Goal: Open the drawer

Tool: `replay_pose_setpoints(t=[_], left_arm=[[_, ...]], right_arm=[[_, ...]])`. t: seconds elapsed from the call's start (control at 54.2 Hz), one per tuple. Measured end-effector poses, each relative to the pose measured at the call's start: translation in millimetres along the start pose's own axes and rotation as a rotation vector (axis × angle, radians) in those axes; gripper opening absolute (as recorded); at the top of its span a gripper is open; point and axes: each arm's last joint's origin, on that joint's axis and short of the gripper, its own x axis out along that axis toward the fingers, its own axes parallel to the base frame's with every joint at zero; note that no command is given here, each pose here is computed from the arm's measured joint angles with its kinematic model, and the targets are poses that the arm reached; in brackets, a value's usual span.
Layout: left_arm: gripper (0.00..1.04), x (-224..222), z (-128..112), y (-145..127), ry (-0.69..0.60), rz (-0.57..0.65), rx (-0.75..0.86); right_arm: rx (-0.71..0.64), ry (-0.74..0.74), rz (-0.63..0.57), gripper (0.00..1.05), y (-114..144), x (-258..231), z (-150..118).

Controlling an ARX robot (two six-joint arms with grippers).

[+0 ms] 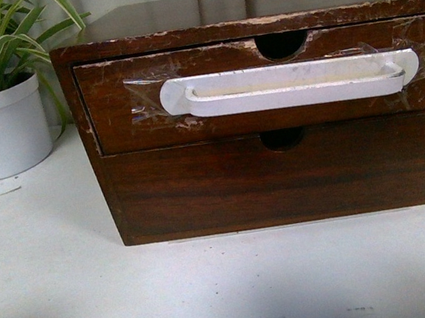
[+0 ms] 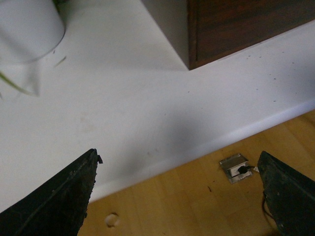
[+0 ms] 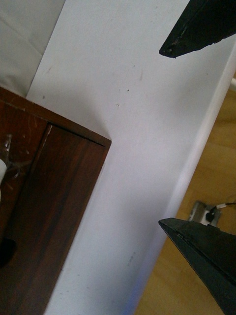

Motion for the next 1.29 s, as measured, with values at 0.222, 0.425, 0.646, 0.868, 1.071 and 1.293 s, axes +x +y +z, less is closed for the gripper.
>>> replay_pose_setpoints(t=[0.222, 0.425, 0.646, 0.868, 1.071, 1.293], left_arm=[[0.98, 8.9, 46.0, 20.7, 0.018, -0.189, 0.308], [0.98, 13.7, 96.4, 28.2, -0.004, -0.339, 0.547], [0.98, 12.4, 151.7, 21.1, -0.089, -0.434, 0.699], [0.98, 19.4, 182.6, 8.9, -0.132, -0.489, 0.763], [0.98, 36.1, 191.4, -3.8, -0.109, -0.540, 0.788], [0.98, 54.4, 193.9, -19.7, -0.103, -0.593, 0.785]], right_arm=[[-0.207, 0.061, 0.095, 0.96, -15.2, 4.1, 41.2], [-0.341, 0.078, 0.139, 0.96, -28.2, 8.1, 79.4], [-0.451, 0.055, 0.189, 0.96, -32.3, 13.8, 114.5], [-0.523, 0.061, 0.251, 0.96, -26.8, 21.3, 130.3], [-0.566, 0.069, 0.324, 0.96, -17.2, 33.3, 140.7], [-0.592, 0.087, 0.396, 0.96, -6.5, 48.4, 142.8]])
